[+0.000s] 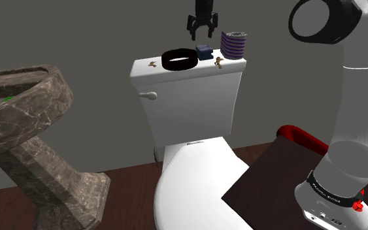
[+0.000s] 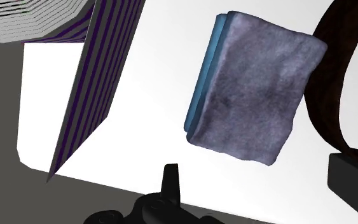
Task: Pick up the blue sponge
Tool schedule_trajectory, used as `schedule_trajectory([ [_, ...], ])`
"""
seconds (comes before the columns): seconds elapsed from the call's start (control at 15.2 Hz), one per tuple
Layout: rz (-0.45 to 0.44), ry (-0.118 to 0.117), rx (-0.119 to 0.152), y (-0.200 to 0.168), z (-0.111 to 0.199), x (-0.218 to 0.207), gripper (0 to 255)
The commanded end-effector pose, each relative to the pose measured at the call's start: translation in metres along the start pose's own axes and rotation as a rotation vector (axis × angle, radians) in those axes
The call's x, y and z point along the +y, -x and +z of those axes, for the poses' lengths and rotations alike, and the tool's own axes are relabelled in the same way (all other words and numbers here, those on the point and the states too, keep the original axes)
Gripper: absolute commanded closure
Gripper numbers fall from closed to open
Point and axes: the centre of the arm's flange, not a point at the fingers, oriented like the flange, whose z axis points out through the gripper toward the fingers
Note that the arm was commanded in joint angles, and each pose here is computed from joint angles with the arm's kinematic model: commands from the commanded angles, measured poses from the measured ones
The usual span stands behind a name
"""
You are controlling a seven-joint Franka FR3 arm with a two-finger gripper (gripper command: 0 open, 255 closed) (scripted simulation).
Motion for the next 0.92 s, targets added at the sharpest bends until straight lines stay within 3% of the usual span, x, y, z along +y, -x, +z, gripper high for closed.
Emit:
schedule_trajectory([
  [0.0,0.003,-0.001,0.001,-0.002,0.006,0.001,0],
  [0.46,0.003,-0.001,0.001,0.001,0.035,0.002,0],
  [0.53,0.003,-0.001,0.001,0.001,0.035,0.001,255],
  [0.86,0.003,-0.001,0.001,0.002,0.035,0.002,255],
])
